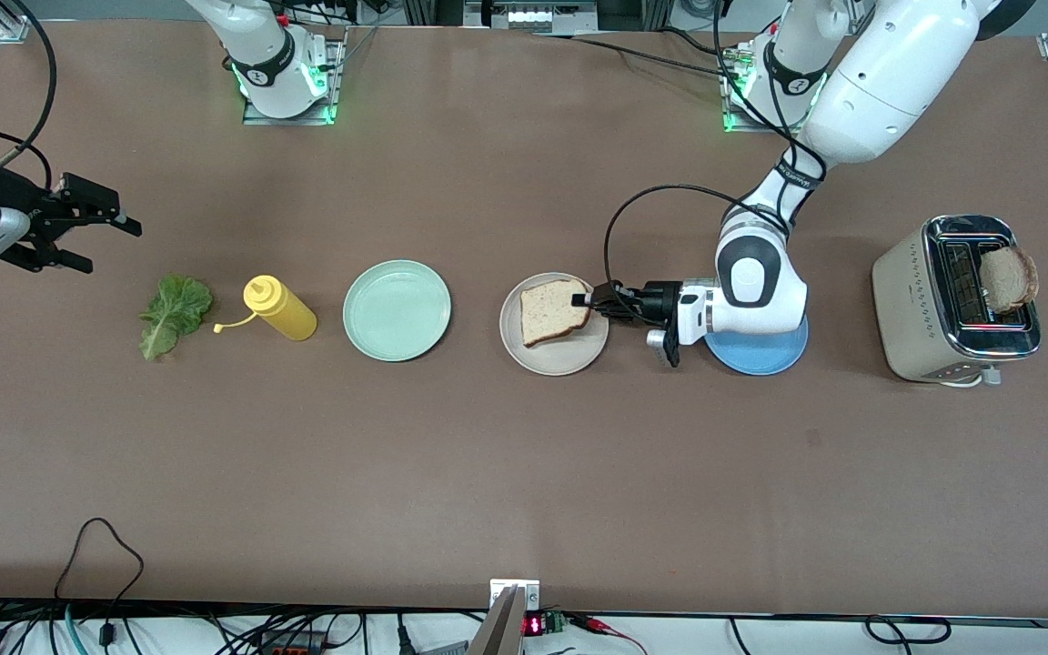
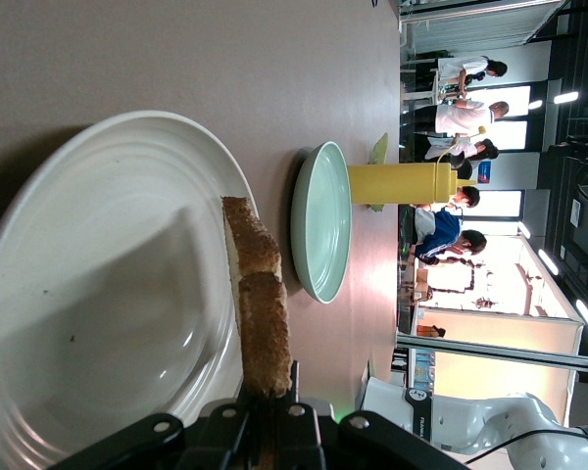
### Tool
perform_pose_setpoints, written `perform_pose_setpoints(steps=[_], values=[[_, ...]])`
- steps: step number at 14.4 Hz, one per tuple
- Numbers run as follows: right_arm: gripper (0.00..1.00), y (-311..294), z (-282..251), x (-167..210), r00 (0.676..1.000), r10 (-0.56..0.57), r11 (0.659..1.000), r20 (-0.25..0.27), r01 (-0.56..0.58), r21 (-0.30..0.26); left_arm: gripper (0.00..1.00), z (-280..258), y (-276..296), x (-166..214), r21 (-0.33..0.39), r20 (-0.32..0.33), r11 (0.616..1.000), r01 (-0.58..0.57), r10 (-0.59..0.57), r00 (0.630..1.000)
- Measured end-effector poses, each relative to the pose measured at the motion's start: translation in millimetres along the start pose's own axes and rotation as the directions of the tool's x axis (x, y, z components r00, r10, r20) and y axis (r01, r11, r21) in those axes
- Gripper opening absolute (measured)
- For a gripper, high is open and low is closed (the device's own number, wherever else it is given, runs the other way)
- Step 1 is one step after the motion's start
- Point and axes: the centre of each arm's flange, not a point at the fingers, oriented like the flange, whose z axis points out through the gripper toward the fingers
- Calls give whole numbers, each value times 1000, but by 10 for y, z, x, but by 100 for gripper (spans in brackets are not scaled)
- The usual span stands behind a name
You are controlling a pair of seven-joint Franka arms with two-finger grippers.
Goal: Make sandwich in beige plate with both arms
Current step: 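Reach the right gripper to the mustard bottle while the left gripper withdraws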
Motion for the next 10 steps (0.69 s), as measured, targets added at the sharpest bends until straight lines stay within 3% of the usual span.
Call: perform_pose_setpoints(steps=[3, 4, 10], values=[[100, 175, 222, -180, 992, -92, 992, -84, 99, 77, 11, 29, -73, -27, -1, 5, 1000, 14, -13, 1000], [100, 241, 299, -236, 986, -126, 986, -113, 137, 97, 16, 31, -86, -30, -1, 5, 1000, 16, -16, 1000], [100, 680, 933, -479, 906, -322, 917, -275, 371, 147, 76, -73, -23, 57, 32, -12, 999, -18, 18, 1000]])
